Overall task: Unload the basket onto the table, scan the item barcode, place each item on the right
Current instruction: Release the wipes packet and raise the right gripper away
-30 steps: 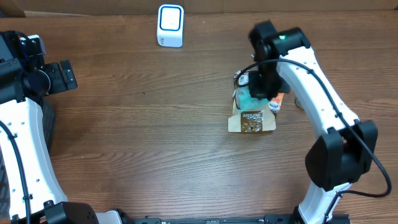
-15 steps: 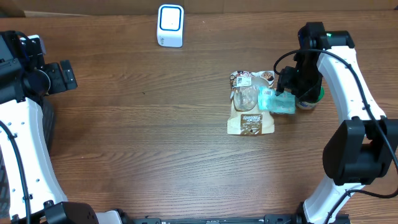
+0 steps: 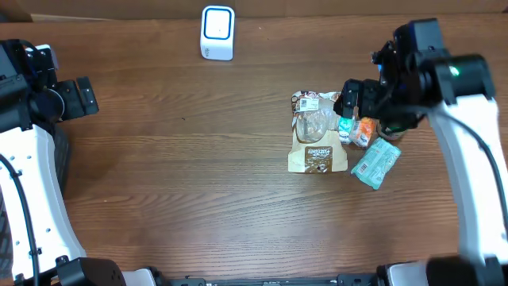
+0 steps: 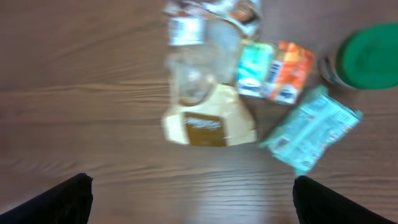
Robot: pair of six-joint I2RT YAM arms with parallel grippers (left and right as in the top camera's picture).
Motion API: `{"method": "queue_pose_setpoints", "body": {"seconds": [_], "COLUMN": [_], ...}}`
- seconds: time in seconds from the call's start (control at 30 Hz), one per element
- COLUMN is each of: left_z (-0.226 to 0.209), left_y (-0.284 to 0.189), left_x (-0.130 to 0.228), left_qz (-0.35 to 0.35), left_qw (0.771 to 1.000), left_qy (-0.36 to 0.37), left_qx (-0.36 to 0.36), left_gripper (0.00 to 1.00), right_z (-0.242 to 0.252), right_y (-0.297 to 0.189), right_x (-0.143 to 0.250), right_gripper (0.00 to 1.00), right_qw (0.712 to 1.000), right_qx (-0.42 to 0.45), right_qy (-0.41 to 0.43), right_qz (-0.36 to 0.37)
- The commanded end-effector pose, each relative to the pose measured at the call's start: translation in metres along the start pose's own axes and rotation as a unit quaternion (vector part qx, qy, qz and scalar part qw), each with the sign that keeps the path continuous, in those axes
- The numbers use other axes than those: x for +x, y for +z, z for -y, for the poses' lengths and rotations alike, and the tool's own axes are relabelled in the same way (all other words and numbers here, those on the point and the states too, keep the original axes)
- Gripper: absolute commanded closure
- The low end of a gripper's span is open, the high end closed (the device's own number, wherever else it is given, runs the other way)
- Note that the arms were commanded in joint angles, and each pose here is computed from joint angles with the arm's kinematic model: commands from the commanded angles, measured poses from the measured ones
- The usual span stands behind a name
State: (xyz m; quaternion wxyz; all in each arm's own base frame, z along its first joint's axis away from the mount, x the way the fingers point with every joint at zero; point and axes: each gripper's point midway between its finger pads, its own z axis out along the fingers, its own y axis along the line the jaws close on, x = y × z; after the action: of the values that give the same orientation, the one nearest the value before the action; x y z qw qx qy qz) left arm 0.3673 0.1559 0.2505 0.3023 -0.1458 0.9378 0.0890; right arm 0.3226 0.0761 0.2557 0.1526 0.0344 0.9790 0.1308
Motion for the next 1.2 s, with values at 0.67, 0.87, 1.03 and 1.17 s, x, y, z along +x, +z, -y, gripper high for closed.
{"method": "queue_pose_setpoints", "body": {"seconds": [0.67, 0.87, 1.03, 1.17], "left_z": [0.001, 0.001, 0.001, 0.001], "left_y": [0.0, 0.0, 0.0, 0.0], "left_x": [0.0, 0.0, 0.0, 0.0], "left_qz": [0.0, 0.0, 0.0, 0.0], "left_qw": [1.0, 1.0, 1.0, 1.0], "left_qy": [0.014, 0.014, 0.014, 0.014], "left_qx": [0.0, 0.0, 0.0, 0.0], "left_gripper": [0.0, 0.0, 0.0, 0.0], "right_z": [-0.031, -0.02, -0.022, -0.012], "right_y": [-0.065, -0.082, -0.105, -0.115], "right_x": [0.016, 0.001, -0.011, -0.007], "right_gripper": [0.0, 0.0, 0.0, 0.0], "right_qw": [0.994, 0.983, 0.95, 0.905], "right_qx": [-0.072, -0.029, -0.044, -0.044], "right_qy": [-0.034, -0.052, -0.07, -0.074], "right_qz": [0.081, 0.175, 0.302, 0.416]}}
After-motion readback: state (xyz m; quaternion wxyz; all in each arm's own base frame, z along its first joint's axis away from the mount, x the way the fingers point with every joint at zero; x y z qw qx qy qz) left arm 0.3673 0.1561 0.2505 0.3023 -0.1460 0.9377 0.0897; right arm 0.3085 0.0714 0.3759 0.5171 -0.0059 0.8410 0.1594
